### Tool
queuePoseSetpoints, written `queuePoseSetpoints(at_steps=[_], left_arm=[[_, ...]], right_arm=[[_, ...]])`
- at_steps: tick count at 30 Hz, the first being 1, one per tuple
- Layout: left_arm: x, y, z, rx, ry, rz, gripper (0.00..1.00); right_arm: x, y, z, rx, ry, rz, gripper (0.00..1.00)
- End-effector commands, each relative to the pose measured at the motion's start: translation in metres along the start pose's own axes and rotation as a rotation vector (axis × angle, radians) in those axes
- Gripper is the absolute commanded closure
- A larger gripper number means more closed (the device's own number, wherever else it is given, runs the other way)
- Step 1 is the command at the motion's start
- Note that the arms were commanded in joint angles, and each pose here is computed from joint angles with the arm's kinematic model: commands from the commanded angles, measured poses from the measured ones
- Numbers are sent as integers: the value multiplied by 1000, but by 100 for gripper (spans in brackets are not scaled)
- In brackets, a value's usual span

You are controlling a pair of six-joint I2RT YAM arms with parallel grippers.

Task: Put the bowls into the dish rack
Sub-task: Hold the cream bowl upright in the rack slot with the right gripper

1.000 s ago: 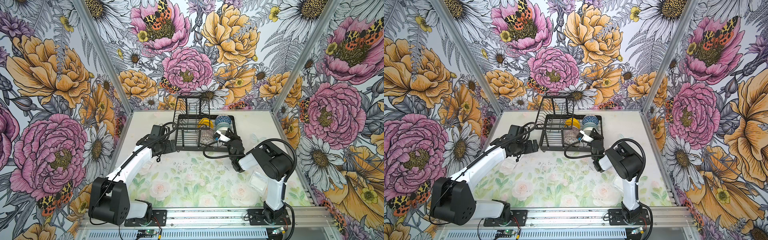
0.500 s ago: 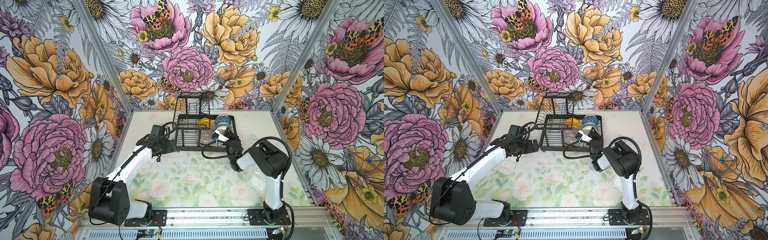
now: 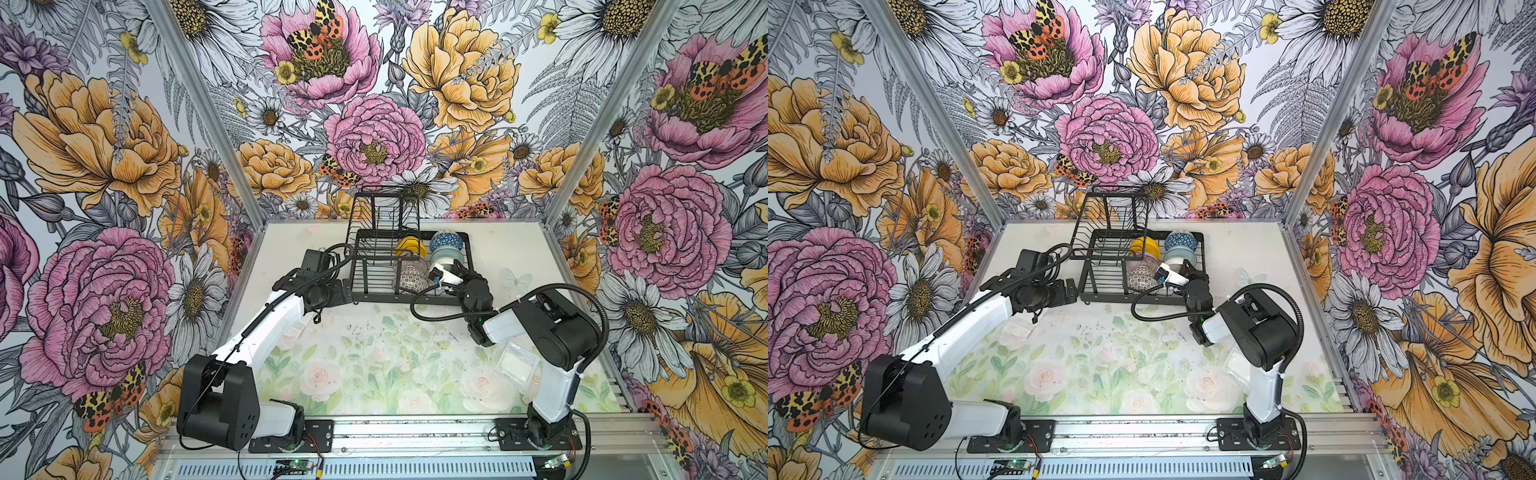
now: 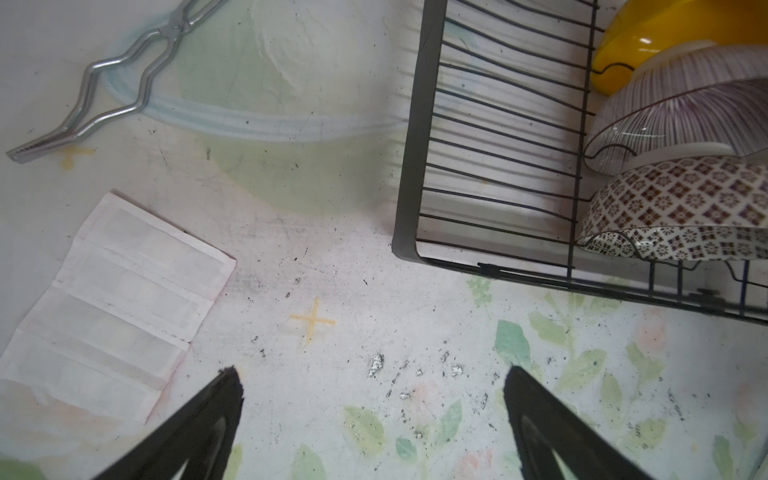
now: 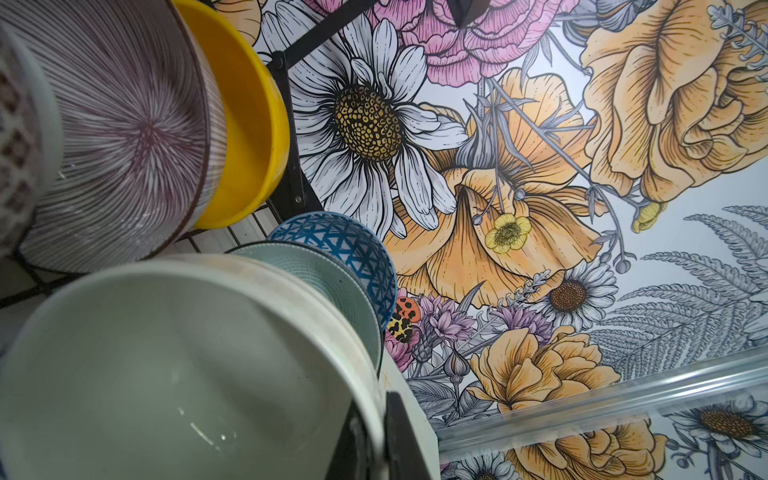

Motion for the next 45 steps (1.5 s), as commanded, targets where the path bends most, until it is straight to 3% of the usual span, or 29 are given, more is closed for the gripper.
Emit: queuePoseSetpoints(at_steps=[1,21,28,40,45], left_arm=[[12,-6,13,-36,-64,-20,1],[13,-6,17,-34,-77,-24,1],[12,-6,18,-33,-79,-25,1],[12,-6,18,-32,-79,-24,1],[11,-6,18,-30,-80,-25,1]], right_arm=[[-6,15,2,98,26,-9,100],[-15,11,-2,201,56,-15,100],[-20,6,-7,124,105,10,100],[-14,4,-7,-83,60,76,100],[-10,6,-9,-105,38,91,100]])
Point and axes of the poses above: each gripper's point midway between its finger pads, its own z axis back along the fingers, its own y axis along the line the jaws close on, x = y × z, the point moved 9 cm from there along z, back along the fingers, and after that the axes turned 7 degrees about -z, right-handed, at the moved point
